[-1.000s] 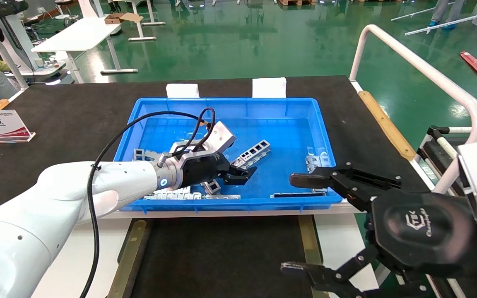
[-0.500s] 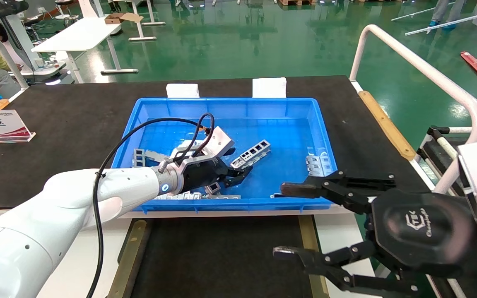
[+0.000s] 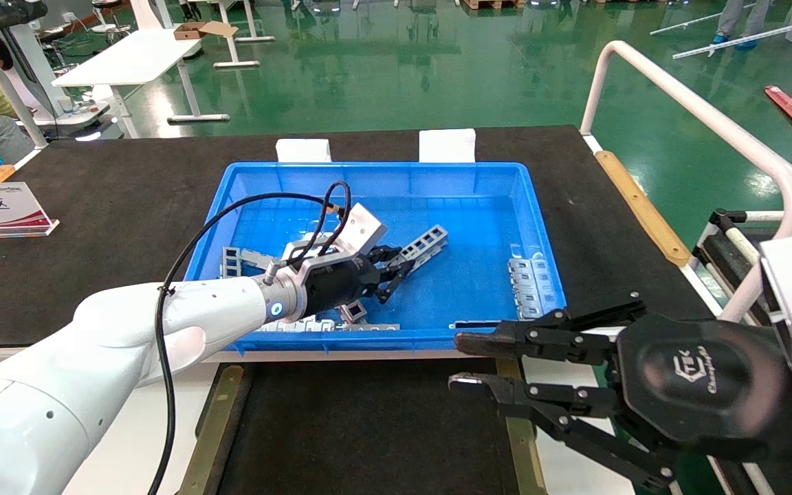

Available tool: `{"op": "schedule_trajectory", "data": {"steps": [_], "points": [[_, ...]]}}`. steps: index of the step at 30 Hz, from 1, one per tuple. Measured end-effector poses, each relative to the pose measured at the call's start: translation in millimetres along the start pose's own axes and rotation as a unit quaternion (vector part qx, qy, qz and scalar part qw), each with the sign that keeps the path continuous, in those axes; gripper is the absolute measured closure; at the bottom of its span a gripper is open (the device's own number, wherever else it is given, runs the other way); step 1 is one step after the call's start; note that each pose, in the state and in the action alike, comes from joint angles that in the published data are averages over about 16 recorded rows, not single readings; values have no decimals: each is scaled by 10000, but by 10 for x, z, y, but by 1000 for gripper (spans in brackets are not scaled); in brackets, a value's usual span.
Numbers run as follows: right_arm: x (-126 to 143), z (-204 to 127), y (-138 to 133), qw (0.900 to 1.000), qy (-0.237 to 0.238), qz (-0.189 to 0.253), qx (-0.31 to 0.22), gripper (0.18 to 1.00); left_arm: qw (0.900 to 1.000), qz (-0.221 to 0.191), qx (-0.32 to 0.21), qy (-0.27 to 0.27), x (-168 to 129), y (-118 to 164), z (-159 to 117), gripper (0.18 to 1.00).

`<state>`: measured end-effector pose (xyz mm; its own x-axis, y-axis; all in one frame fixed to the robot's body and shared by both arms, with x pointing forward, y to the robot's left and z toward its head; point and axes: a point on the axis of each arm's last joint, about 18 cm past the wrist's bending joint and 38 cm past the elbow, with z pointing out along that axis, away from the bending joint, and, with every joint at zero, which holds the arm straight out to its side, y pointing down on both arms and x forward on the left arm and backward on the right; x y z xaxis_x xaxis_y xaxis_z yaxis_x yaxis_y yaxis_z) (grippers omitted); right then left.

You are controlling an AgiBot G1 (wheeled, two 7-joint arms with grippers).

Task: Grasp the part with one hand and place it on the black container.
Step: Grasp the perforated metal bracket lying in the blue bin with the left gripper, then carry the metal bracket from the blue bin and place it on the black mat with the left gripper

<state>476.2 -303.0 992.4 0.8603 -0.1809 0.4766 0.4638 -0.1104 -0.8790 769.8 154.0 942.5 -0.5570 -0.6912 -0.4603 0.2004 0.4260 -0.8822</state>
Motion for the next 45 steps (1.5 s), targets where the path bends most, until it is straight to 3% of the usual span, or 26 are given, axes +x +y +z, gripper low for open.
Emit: {"op": "schedule_trajectory", "data": {"steps": [5, 12, 18, 24, 36, 45], "points": [[0, 0, 0, 10000, 0, 0, 0, 854, 9997, -95, 205, -69, -72, -146, -20, 835], [0, 0, 0, 10000, 0, 0, 0, 938, 9984, -119, 551, 64, -181, -389, -136, 863], [0, 0, 0, 10000, 0, 0, 0, 974, 9941, -36, 906, 599, -204, -537, -379, 864], [0, 0, 0, 10000, 0, 0, 0, 986, 9831, 130, 1215, 1361, -152, -561, -745, 864], [0, 0, 0, 10000, 0, 0, 0, 988, 9612, 55, 1322, 2420, 43, -191, -1427, 864], [0, 0, 0, 10000, 0, 0, 0, 988, 9579, -501, 958, 2660, 403, 381, -1725, 864]]}}
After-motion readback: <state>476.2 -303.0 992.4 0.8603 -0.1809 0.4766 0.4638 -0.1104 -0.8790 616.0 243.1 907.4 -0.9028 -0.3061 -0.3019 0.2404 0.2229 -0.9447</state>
